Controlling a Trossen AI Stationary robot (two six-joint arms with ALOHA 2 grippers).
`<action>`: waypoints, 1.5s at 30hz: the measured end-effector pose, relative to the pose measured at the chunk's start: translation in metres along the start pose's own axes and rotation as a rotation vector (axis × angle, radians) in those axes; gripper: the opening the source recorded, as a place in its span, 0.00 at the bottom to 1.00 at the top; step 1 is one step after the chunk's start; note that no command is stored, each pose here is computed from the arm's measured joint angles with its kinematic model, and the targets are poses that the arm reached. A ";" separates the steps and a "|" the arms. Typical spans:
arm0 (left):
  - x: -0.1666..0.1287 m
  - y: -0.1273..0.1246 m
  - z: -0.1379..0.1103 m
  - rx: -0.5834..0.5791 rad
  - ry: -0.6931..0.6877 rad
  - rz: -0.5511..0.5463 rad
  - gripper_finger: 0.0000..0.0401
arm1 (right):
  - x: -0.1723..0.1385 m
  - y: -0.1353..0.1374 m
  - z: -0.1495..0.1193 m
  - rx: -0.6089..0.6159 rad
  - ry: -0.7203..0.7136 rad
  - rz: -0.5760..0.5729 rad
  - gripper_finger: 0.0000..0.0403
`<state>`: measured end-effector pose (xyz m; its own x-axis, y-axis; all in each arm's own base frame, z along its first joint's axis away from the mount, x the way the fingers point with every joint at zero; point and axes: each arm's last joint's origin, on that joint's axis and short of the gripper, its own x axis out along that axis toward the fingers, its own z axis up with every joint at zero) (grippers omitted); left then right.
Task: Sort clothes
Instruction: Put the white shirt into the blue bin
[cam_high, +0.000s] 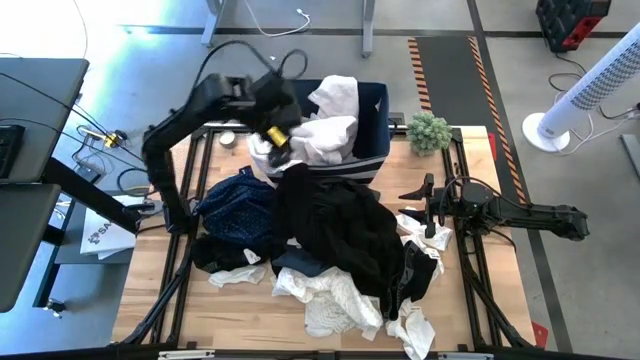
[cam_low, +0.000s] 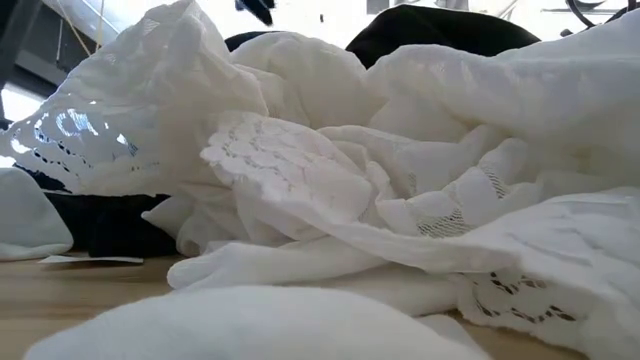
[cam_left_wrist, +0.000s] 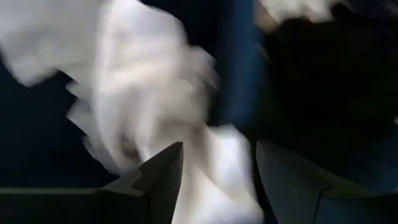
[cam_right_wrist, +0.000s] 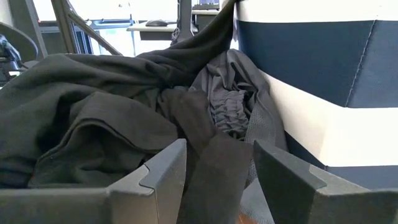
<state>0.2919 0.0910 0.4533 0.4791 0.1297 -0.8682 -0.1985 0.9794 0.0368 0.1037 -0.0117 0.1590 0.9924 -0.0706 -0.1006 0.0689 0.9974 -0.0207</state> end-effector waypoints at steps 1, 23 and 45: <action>-0.004 -0.010 -0.001 0.004 -0.020 -0.021 0.49 | 0.000 0.000 0.000 0.000 0.000 0.000 0.46; 0.117 -0.030 -0.045 0.294 0.361 0.369 0.06 | 0.000 0.000 0.000 0.000 0.001 0.000 0.46; 0.069 0.022 -0.022 0.124 0.190 0.320 0.24 | 0.000 0.000 0.000 0.000 0.001 0.000 0.46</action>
<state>0.3015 0.1178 0.3834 0.2409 0.4123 -0.8786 -0.2017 0.9068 0.3702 0.1038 -0.0117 0.1589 0.9923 -0.0707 -0.1013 0.0689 0.9974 -0.0206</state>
